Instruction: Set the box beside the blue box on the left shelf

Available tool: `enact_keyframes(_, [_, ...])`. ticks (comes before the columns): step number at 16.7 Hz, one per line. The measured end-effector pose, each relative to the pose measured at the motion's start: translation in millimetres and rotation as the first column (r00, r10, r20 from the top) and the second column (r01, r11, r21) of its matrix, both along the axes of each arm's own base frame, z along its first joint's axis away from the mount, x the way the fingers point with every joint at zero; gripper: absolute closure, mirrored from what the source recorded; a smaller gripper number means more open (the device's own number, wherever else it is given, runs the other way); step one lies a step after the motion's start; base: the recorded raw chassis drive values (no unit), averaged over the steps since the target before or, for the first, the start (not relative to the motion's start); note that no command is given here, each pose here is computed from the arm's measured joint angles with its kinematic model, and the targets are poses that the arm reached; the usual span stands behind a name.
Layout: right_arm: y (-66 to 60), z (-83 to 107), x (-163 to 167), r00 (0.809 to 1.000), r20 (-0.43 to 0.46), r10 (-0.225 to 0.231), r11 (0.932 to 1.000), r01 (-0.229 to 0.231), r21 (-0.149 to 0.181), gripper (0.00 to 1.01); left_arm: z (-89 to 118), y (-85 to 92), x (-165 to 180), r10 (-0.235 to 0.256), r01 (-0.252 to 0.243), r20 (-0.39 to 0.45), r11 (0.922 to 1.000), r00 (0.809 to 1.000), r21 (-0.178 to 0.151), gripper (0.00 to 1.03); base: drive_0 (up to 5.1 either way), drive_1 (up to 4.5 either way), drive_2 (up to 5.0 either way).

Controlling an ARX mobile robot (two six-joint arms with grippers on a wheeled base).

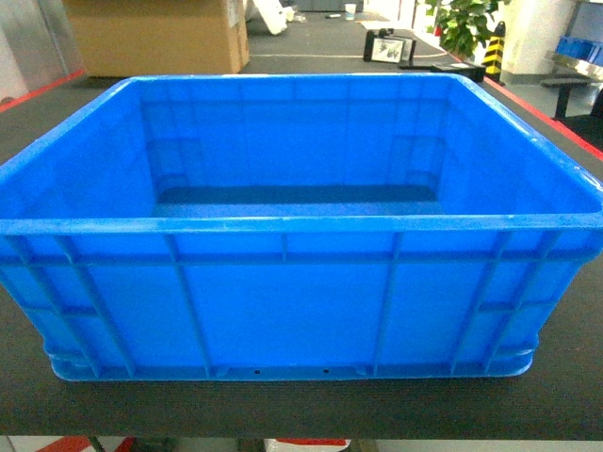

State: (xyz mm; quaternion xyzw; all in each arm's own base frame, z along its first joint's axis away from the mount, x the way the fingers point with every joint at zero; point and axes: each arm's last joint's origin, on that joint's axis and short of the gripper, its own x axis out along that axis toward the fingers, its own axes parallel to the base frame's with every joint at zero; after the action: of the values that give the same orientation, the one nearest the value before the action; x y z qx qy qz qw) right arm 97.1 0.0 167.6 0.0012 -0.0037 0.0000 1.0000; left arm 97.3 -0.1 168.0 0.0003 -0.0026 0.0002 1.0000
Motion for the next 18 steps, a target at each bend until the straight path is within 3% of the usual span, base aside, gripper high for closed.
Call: enact_keyframes(18, [0.0,-0.4,0.0,1.0,-0.004,0.0,1.0,0.0,0.0,0.03,-0.3,0.0,0.0,-0.001,0.001,-0.003,1.0,1.0,0.0,0.05,0.0,0.0,0.0])
